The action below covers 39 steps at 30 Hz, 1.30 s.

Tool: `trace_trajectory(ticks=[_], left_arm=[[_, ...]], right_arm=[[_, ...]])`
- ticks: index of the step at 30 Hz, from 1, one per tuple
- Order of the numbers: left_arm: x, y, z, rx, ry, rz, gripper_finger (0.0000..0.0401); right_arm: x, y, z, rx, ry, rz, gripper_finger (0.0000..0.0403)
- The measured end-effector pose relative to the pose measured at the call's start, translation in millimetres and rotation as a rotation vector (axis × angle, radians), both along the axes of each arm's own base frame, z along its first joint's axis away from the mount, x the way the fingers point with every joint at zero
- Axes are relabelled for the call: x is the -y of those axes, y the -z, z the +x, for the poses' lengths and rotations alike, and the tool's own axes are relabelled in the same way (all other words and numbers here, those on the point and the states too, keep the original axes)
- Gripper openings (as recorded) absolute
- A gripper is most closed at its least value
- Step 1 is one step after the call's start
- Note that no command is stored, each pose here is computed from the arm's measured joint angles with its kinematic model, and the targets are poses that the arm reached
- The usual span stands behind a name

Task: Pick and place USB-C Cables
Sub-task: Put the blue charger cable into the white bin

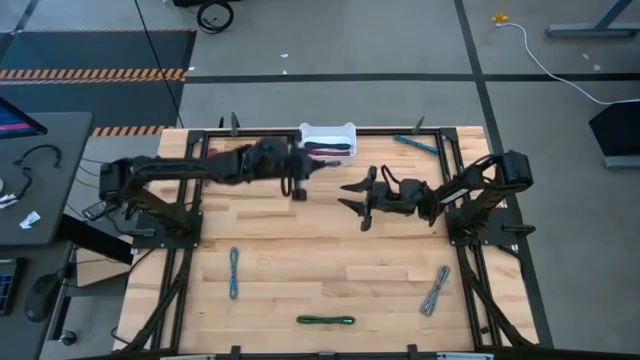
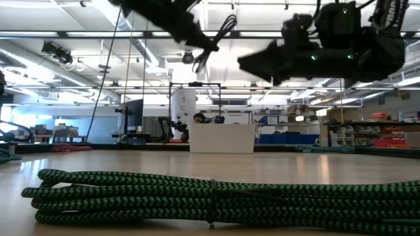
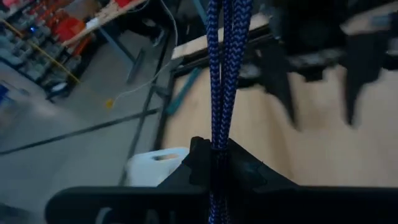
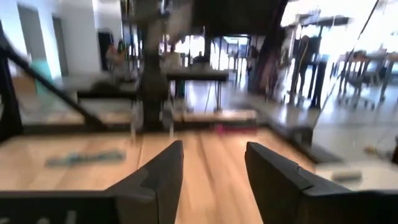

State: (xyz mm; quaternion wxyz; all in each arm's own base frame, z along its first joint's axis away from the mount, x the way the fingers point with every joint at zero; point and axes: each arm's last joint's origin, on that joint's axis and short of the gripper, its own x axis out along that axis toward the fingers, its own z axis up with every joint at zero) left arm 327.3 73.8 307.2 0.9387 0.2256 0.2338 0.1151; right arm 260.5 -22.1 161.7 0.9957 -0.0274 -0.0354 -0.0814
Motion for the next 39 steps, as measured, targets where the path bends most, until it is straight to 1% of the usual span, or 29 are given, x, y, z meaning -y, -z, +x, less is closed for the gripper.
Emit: trace_trajectory(ticks=[1,4,6,7,9,11,13,16,19,22,28,34,39], left_arm=[[-5.5,-10.8,6.0,-0.006,0.001,0.023,0.0023],[-29.7,-29.1,24.6,-0.064,0.003,0.079,0.0023],[-52.9,-34.3,41.1,-0.1,0.011,0.079,0.0023],[-67.3,-33.5,48.4,-0.132,0.015,0.055,0.0023],[-94.1,-25.1,67.1,-0.193,0.02,0.001,0.0023],[-120.4,-6.5,81.7,-0.297,0.014,-0.073,0.0023],[-143.4,10.8,95.0,-0.362,-0.004,-0.123,0.0023],[-169.6,41.5,106.5,-0.459,-0.025,-0.198,0.0023],[-187.8,69.9,110.1,-0.537,-0.034,-0.267,0.0023],[-199.3,85.0,108.1,-0.567,-0.021,-0.332,0.0023],[-212.8,104.1,102.8,-0.575,-0.009,-0.429,0.0023],[-213.2,115.5,100.8,-0.6,-0.002,-0.445,0.0044],[-211.5,127.0,97.1,-0.648,0.001,-0.453,0.0042]], right_arm=[[-0.7,4.7,-3.8,-0.023,-0.002,0.004,0.018],[-4.3,14.7,-13.1,-0.056,-0.015,0.035,0.0178],[-6.5,20.3,-17.7,-0.078,-0.023,0.065,0.0175],[-7.5,22.3,-20.1,-0.082,-0.027,0.082,0.0174],[-10.4,24.2,-24.5,-0.075,-0.039,0.105,0.0171],[-13.2,25.4,-27.5,-0.072,-0.052,0.12,0.017],[-15.6,25.8,-29.8,-0.064,-0.062,0.133,0.017],[-18.7,24.8,-30.2,-0.052,-0.076,0.133,0.0169],[-20.7,23.0,-29.4,-0.038,-0.084,0.132,0.0169],[-21.0,23.1,-29.5,-0.038,-0.083,0.132,0.0169],[-20.3,23.3,-29.6,-0.038,-0.058,0.136,0.0169],[-20.3,23.0,-29.6,-0.035,-0.059,0.135,0.0169],[-20.3,22.8,-29.6,-0.032,-0.059,0.14,0.0169]])
